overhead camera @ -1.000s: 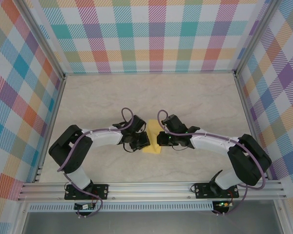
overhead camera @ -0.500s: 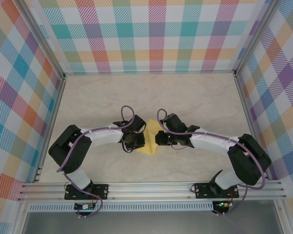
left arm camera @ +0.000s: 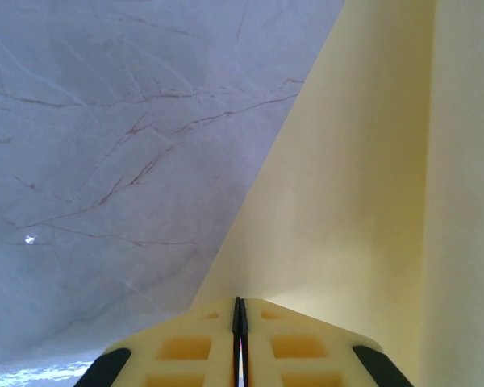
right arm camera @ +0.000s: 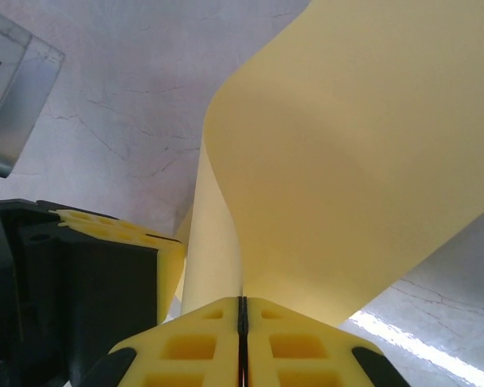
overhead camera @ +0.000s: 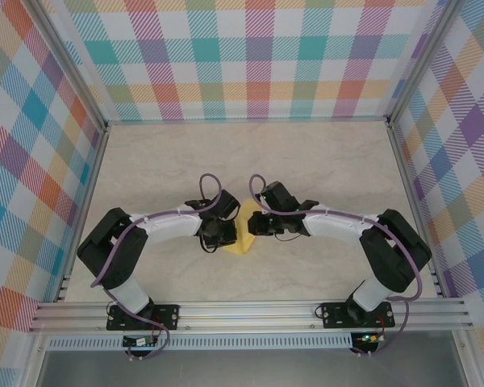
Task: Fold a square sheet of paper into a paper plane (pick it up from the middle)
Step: Fold the triangle a second time at the center of the table.
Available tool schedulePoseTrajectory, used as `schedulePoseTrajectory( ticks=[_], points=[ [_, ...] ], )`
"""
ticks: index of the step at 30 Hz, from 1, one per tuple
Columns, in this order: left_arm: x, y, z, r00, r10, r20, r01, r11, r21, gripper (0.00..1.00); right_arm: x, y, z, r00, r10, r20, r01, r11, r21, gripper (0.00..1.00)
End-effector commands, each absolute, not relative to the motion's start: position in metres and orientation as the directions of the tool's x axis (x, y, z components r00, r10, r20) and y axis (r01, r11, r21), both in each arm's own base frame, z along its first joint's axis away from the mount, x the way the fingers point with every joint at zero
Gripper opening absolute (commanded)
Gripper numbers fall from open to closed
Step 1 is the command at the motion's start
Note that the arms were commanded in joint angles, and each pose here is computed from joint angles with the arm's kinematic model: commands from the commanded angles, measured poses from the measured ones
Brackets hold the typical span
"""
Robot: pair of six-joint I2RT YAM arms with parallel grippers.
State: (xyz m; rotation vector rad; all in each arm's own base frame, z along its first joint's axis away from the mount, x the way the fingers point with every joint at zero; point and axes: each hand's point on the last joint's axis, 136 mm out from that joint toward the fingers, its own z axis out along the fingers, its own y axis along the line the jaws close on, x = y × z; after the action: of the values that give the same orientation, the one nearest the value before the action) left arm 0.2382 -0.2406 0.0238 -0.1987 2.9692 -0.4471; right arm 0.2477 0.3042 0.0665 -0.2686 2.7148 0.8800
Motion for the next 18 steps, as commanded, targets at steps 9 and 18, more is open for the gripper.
schedulePoseTrajectory(
  ticks=[9,18],
  points=[
    [0.241,-0.245,0.039,-0.98,-0.149,-0.134,-0.091,0.927,-0.363,0.12,0.244,0.293,0.051,-0.95,-0.149,-0.275,-0.269,0.838,0.476,0.09],
    [0.237,-0.255,0.028,-0.987,-0.128,-0.095,-0.083,0.922,-0.377,0.12,0.254,0.292,0.044,-0.948,-0.164,-0.272,-0.271,0.864,0.424,0.1]
  ],
)
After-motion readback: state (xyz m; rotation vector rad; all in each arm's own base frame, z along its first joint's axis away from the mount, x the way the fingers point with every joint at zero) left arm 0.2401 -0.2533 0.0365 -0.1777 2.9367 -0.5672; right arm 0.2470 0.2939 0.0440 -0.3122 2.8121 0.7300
